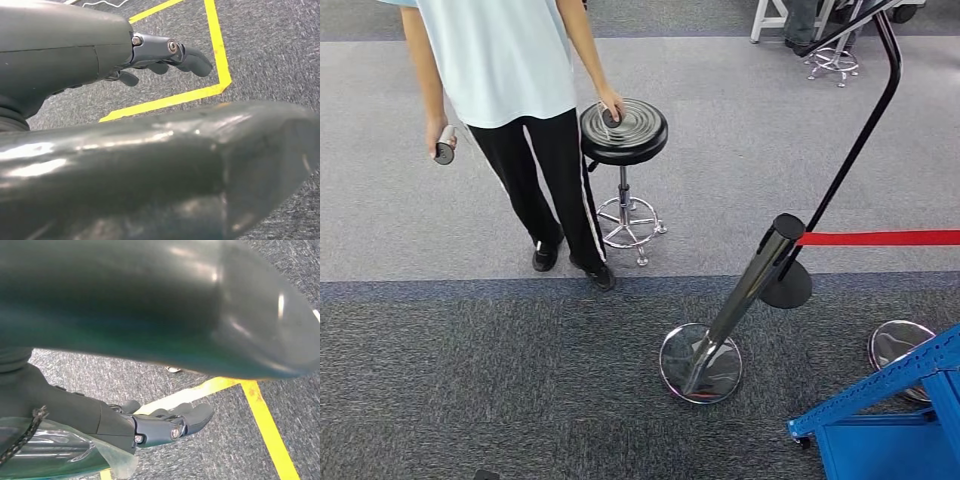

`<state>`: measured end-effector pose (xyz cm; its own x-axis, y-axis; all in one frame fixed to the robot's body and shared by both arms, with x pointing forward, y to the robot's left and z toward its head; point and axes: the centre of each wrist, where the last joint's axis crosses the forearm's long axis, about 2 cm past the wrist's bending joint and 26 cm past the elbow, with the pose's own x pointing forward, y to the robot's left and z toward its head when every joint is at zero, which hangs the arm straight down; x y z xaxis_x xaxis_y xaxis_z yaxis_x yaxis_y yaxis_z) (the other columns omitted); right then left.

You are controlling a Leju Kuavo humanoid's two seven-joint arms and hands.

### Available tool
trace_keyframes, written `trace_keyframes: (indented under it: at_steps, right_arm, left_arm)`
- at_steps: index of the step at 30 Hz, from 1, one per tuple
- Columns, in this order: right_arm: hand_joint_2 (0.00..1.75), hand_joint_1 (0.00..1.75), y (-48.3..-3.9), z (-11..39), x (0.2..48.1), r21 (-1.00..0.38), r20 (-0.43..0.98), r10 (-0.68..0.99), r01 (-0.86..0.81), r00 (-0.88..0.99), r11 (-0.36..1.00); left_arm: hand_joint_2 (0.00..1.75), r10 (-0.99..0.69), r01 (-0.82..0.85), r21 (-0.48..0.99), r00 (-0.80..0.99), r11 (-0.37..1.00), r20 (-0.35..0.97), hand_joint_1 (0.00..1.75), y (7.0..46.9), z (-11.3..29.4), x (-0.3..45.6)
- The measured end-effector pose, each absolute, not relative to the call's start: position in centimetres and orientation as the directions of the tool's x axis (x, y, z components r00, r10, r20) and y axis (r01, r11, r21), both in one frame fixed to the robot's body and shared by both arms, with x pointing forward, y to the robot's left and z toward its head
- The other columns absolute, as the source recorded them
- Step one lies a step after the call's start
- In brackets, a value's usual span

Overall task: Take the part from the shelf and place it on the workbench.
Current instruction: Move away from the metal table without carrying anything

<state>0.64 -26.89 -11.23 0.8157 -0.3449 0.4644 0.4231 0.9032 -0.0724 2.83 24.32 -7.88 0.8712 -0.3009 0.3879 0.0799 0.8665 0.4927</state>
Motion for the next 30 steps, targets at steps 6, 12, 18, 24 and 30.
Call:
trace_keyframes:
  at_steps: [6, 12, 18, 24, 30]
  right_arm:
    - [0.0, 0.0, -26.87, -11.23, 0.66, -0.072, 0.464, -0.345, 0.423, 0.816, 0.903]
    - [0.0, 0.0, -26.84, -11.23, 0.66, -0.072, 0.464, -0.345, 0.423, 0.816, 0.903]
    - [0.0, 0.0, -26.84, -11.23, 0.66, -0.072, 0.464, -0.345, 0.423, 0.816, 0.903]
    - [0.0, 0.0, -26.76, -11.23, 0.68, -0.069, 0.464, -0.346, 0.423, 0.815, 0.904]
    - [0.0, 0.0, -26.48, -11.21, 0.65, -0.06, 0.461, -0.35, 0.422, 0.815, 0.904]
  left_arm:
    - [0.0, -0.301, 0.08, 0.493, 0.871, 0.867, 0.388, 0.0, 24.31, -7.88, 2.83]
    - [0.0, -0.301, 0.08, 0.493, 0.871, 0.867, 0.388, 0.0, 24.31, -7.88, 2.84]
    - [0.0, -0.301, 0.08, 0.493, 0.871, 0.867, 0.388, 0.0, 24.31, -7.88, 2.84]
    - [0.0, -0.302, 0.081, 0.492, 0.871, 0.867, 0.388, 0.0, 24.32, -7.88, 2.84]
    - [0.0, -0.308, 0.087, 0.493, 0.87, 0.865, 0.386, 0.0, 24.3, -7.88, 2.82]
